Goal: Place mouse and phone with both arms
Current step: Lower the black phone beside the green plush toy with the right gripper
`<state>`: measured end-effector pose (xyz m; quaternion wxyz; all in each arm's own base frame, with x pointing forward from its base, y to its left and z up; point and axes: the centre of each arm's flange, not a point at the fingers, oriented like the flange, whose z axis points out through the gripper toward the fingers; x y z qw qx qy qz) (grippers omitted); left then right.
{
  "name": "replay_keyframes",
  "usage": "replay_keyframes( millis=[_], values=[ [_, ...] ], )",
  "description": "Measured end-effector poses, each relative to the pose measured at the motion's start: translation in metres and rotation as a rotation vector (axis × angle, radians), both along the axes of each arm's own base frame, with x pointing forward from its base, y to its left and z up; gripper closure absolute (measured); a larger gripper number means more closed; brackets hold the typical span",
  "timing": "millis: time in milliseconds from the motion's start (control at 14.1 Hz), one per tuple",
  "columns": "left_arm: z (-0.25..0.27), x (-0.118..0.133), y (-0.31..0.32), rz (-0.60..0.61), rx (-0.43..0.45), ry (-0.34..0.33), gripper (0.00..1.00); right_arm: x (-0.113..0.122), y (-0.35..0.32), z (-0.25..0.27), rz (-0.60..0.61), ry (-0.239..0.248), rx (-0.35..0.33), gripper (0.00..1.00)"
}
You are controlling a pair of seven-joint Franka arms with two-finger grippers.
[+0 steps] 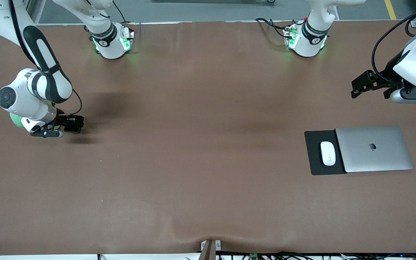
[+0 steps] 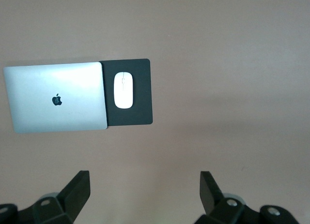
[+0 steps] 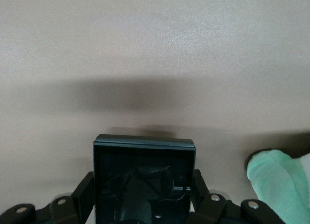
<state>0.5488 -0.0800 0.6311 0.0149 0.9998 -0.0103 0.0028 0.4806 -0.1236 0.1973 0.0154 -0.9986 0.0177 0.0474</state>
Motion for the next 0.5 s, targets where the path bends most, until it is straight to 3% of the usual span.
replay_keyframes(
  millis=[497],
  values=[
    [-0.004, 0.002, 0.0, 0.0, 0.003, -0.001, 0.0, -0.006, -0.005, -0.015, 0.0, 0.016, 0.001, 0.19]
  ],
)
